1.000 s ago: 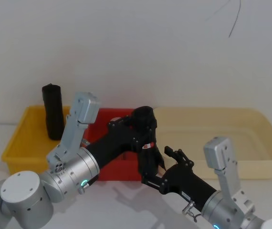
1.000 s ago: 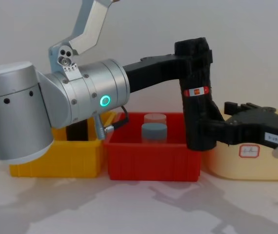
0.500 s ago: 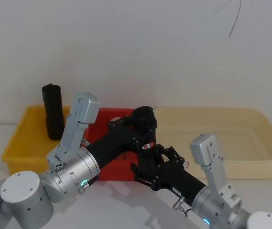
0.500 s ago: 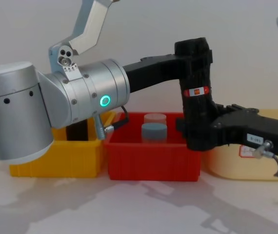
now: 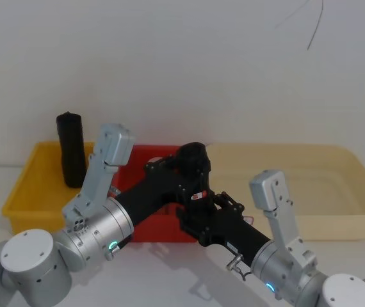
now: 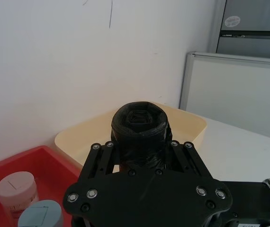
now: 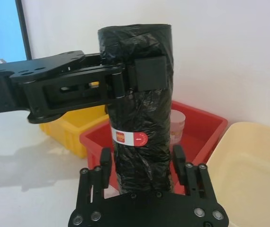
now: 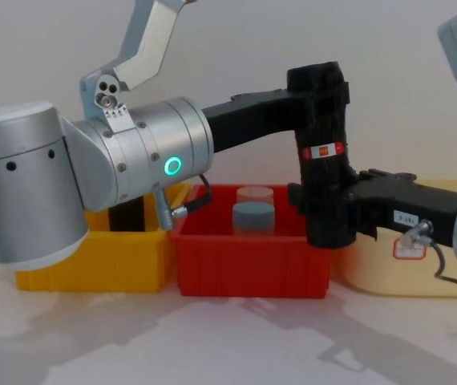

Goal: Pick up the garbage bag with the one hand and transfer it to the other hand.

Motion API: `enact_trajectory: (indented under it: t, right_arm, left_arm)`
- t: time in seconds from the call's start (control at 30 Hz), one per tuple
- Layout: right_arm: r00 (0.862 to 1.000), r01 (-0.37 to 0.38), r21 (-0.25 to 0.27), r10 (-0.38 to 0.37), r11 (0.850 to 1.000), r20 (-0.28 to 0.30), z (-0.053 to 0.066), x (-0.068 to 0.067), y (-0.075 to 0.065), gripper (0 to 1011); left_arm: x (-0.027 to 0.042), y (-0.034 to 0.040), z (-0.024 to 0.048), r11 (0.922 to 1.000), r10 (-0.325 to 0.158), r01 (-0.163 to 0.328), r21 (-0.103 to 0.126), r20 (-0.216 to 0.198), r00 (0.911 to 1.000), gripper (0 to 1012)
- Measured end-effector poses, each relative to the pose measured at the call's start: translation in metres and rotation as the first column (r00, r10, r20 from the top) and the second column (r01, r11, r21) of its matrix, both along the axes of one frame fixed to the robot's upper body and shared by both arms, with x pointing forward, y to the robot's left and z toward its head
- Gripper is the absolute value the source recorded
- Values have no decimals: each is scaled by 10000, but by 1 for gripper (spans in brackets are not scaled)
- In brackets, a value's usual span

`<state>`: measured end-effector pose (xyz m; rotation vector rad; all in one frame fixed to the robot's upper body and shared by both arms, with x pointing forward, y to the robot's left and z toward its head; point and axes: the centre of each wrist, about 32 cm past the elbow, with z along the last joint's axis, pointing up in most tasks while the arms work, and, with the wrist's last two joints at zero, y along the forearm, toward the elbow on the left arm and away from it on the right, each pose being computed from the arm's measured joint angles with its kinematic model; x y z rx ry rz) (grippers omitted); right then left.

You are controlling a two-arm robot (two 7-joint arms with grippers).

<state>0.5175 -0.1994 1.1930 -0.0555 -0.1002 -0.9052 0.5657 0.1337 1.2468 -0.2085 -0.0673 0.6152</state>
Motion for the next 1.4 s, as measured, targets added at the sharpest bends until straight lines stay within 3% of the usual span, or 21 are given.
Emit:
enact_trajectory:
  t: [0.33, 0.47, 0.83, 1.1, 1.4]
  right_arm:
    - [9997, -1, 215, 7, 9998, -244, 24, 29, 21, 535]
    - [9995, -14, 267, 22, 9996, -309, 31, 36, 26, 529]
    - [9995, 26, 418, -13, 9991, -316, 63, 46, 14, 528]
    - [9988, 430, 517, -416, 9977, -272, 115, 73, -92, 528]
    - [9902, 1377, 544, -1363, 9890, -292, 210, 228, -368, 528]
  left_arm:
    - [0, 0, 0, 10000, 2, -2, -1, -1, 10000, 445]
    - [0, 1, 0, 10000, 2, -2, -1, 0, 10000, 447]
    - [0, 0, 0, 10000, -1, 1, -1, 1, 10000, 750]
    - [0, 0, 0, 10000, 0, 0, 0, -1, 10000, 989]
    - [0, 0, 0, 10000, -1, 1, -1, -1, 10000, 1002]
